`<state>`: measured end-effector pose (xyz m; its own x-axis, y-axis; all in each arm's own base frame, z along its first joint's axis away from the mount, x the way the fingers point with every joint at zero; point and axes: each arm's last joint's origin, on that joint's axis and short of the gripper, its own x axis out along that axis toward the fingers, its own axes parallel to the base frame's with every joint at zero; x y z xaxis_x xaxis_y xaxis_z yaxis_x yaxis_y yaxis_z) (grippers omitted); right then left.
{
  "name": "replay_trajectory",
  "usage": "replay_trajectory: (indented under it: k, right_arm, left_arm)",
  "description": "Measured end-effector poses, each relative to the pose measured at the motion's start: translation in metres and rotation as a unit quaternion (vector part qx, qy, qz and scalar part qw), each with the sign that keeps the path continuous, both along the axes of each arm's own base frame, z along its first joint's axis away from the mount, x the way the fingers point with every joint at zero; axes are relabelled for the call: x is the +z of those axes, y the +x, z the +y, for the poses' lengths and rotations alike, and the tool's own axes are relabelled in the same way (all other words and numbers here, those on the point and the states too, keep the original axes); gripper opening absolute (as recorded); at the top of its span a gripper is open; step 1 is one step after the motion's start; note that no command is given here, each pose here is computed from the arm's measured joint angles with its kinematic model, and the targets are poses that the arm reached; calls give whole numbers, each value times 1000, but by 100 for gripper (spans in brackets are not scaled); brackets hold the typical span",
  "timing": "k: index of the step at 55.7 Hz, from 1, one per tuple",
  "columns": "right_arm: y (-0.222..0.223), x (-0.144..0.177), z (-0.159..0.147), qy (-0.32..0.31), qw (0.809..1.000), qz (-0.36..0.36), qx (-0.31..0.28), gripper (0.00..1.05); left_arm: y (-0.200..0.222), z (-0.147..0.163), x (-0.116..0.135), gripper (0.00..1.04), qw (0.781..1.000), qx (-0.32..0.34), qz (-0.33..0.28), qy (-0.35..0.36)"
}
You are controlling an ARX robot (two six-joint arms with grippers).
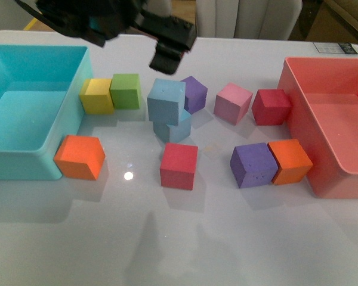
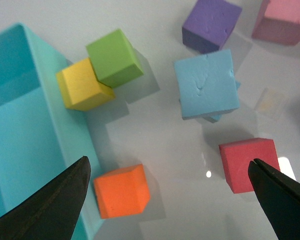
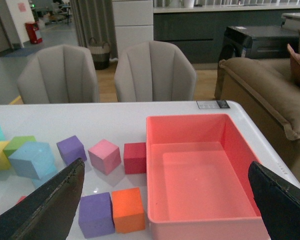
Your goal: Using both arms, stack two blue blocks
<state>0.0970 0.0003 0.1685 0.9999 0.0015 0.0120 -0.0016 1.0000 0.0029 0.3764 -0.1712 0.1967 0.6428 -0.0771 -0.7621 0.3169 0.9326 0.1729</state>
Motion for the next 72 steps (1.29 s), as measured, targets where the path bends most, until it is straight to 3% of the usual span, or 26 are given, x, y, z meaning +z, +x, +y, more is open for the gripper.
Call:
replay_trajectory:
  k: [8, 10, 14, 21, 37, 72]
  right_arm:
    - [0, 0, 0, 0, 1000, 0, 0, 96]
    - [0, 0, 0, 0, 1000, 0, 0, 96]
    - [0, 0, 0, 0, 1000, 0, 0, 96]
    - [0, 0, 0, 0, 1000, 0, 0, 96]
    - [0, 0, 0, 0, 1000, 0, 0, 96]
    - [0, 0, 0, 0, 1000, 0, 0, 96]
  left_arm:
    - [-26, 32, 32, 94, 995, 19, -94, -19]
    - [-36, 46, 36, 85, 977, 67, -199, -44]
    - [-58, 68, 36, 72, 939, 93, -315, -99]
    - [-96, 98, 26, 51, 896, 108, -407, -142]
    - [-151, 133, -2, 2, 898, 105, -403, -145]
    - [-218, 170, -25, 2, 895, 111, -406, -145]
